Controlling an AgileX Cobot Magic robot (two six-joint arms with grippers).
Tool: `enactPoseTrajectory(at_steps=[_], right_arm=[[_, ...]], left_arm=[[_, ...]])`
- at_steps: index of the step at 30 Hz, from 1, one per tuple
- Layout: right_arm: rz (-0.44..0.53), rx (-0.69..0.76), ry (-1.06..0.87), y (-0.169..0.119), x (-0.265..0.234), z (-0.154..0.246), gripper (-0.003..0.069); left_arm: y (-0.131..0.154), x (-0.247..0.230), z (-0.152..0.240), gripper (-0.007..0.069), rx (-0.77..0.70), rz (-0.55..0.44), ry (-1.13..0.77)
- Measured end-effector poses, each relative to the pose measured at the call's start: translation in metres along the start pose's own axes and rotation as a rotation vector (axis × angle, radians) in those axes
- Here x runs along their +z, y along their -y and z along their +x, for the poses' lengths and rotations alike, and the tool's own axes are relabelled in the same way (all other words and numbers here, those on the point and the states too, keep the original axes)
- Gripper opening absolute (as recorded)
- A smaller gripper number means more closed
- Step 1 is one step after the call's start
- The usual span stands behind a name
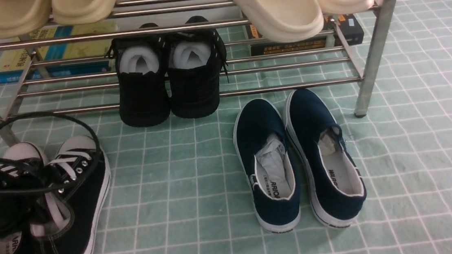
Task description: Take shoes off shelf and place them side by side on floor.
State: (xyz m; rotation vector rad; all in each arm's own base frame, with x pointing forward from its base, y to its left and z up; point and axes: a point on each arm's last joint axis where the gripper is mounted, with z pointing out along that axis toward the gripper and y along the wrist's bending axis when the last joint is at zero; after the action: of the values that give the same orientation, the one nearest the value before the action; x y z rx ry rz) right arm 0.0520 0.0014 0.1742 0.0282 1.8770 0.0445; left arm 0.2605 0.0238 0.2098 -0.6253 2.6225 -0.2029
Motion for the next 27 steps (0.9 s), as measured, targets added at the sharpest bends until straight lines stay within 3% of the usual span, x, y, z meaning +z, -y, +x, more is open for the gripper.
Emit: enactPoseTrajectory(at_steps=[9,14,18,23,27], right_arm=[[0.000,0.000,0.000,0.000,0.000,0.000,0.0240],[0.000,0.000,0.000,0.000,0.000,0.000,0.0240],[0.000,0.000,0.000,0.000,0.000,0.000,0.0240],[0.000,0.000,0.000,0.000,0.000,0.000,0.0240],[0.000,0.000,0.000,0.000,0.000,0.000,0.0240]], left_arm=[[0.006,-0.015,-0.007,0.0318,0.016,0.015,-0.004],[0.015,-0.062,-0.014,0.0353,0.083,0.050,0.048],[0.018,-0.100,-0.009,0.0316,0.171,0.068,0.088],[0.012,-0.151,0.026,0.0155,0.310,0.095,0.105],[0.005,-0.166,0.060,0.0039,0.370,0.137,0.105]])
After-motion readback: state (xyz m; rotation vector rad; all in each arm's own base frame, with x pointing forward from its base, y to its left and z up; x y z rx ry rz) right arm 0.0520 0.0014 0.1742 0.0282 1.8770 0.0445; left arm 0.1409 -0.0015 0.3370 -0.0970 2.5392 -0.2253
